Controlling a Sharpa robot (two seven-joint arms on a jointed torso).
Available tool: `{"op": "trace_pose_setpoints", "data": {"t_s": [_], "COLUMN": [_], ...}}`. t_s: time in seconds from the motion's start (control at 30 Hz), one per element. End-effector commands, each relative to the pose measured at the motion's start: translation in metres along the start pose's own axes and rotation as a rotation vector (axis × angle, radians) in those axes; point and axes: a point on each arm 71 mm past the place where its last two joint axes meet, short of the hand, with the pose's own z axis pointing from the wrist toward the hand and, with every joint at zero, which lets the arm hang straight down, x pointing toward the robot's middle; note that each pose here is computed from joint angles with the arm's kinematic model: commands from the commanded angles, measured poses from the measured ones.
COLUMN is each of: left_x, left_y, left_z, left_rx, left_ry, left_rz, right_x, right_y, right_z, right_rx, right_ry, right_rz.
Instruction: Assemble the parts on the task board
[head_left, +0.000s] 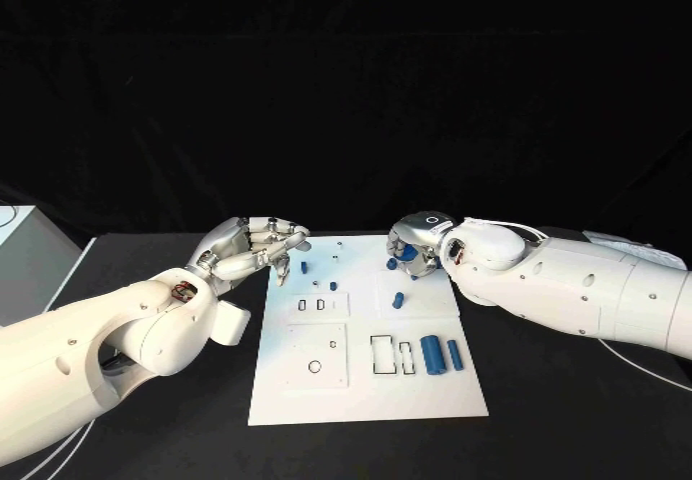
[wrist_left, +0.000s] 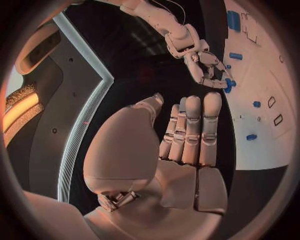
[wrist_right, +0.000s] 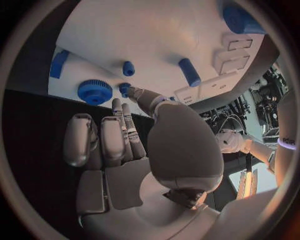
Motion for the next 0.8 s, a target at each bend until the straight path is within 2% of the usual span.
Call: {"op": "trace_pose_setpoints", "data": {"t_s": [0.03, 0.8], "left_x": [0.0013, 0.0014], "left_y": [-0.0017, -0.0021], "left_z": [0.0004, 0.0004], "left_rx": [0.007, 0.001], "left_ry": [0.007, 0.017], "left_rz": [0.002, 0.0], "right_x": [0.0018, 0.0014], "right_y": [0.0007, 0.0016], "right_z": [0.001, 0.0047], "right_rx": [0.002, 0.017], "right_ry": [0.021, 0.017], "right_rz": [-0.013, -0.015]}}
